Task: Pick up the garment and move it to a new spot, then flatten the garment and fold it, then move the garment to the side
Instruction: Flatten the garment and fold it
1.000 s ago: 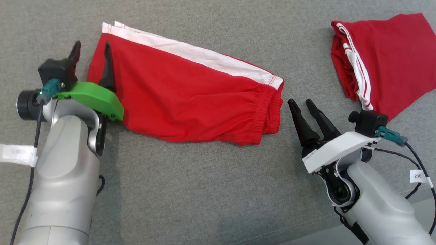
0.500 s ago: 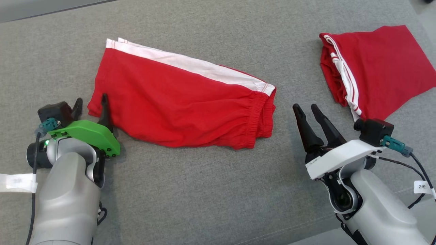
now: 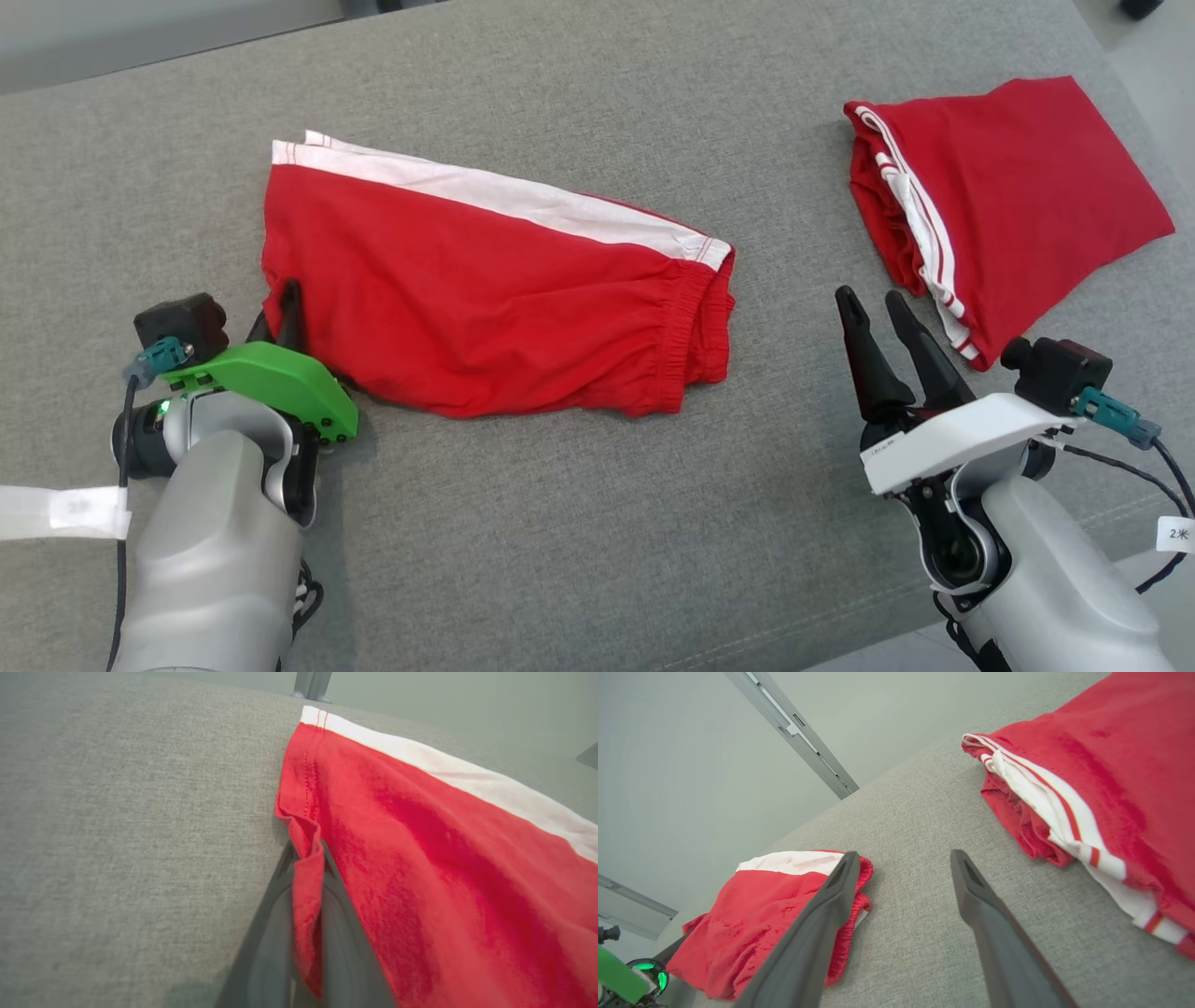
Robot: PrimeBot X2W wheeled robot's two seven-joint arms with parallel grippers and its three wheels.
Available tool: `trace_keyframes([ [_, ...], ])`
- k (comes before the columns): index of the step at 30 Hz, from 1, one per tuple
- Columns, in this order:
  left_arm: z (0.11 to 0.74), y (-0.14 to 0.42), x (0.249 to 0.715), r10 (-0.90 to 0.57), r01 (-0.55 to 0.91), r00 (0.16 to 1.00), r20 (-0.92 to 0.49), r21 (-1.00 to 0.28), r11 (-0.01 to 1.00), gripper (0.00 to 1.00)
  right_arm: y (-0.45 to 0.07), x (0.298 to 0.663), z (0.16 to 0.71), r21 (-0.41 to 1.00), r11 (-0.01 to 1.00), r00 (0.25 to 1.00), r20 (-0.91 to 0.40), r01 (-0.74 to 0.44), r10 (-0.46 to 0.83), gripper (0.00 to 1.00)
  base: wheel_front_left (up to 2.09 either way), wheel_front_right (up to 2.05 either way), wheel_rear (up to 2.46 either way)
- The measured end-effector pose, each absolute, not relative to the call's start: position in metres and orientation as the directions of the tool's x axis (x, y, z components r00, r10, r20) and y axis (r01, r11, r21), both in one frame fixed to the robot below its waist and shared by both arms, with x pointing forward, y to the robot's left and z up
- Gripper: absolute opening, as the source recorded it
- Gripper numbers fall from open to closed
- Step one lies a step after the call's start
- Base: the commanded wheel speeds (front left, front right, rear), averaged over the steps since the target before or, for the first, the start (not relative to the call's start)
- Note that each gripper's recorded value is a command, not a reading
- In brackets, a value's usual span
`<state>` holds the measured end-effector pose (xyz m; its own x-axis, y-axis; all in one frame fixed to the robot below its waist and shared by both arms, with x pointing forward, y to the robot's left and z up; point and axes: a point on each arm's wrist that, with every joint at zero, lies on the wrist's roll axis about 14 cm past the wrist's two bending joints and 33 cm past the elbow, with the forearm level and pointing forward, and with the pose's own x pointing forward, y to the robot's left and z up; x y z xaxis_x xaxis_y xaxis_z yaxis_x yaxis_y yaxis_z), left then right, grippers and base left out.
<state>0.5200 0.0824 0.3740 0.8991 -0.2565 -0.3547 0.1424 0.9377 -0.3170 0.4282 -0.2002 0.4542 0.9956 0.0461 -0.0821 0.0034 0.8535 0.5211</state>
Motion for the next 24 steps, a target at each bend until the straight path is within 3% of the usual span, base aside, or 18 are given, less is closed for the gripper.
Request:
trace_keyframes([
  [21,0.391,0.155,0.426,-0.040,-0.051,0.945,-0.326,-0.265,0.963,0.00,-0.146,0.413,0.467,0.544,0.830,0.983,-0.050,-0.119,0.174,1.00,0.00,0.00,0.00],
  [22,0.391,0.155,0.426,-0.040,-0.051,0.945,-0.326,-0.265,0.963,0.62,-0.146,0.413,0.467,0.544,0.830,0.983,-0.050,-0.119,0.174,1.00,0.00,0.00,0.00],
  [23,0.393,0.156,0.423,-0.034,-0.054,0.947,-0.320,-0.262,0.963,1.00,-0.144,0.412,0.467,0.542,0.830,0.982,-0.049,-0.128,0.183,1.00,0.00,0.00,0.00],
  [24,0.397,0.157,0.422,-0.029,-0.055,0.950,-0.311,-0.257,0.965,1.00,-0.141,0.413,0.468,0.542,0.829,0.981,-0.047,-0.134,0.190,1.00,0.00,0.00,0.00],
])
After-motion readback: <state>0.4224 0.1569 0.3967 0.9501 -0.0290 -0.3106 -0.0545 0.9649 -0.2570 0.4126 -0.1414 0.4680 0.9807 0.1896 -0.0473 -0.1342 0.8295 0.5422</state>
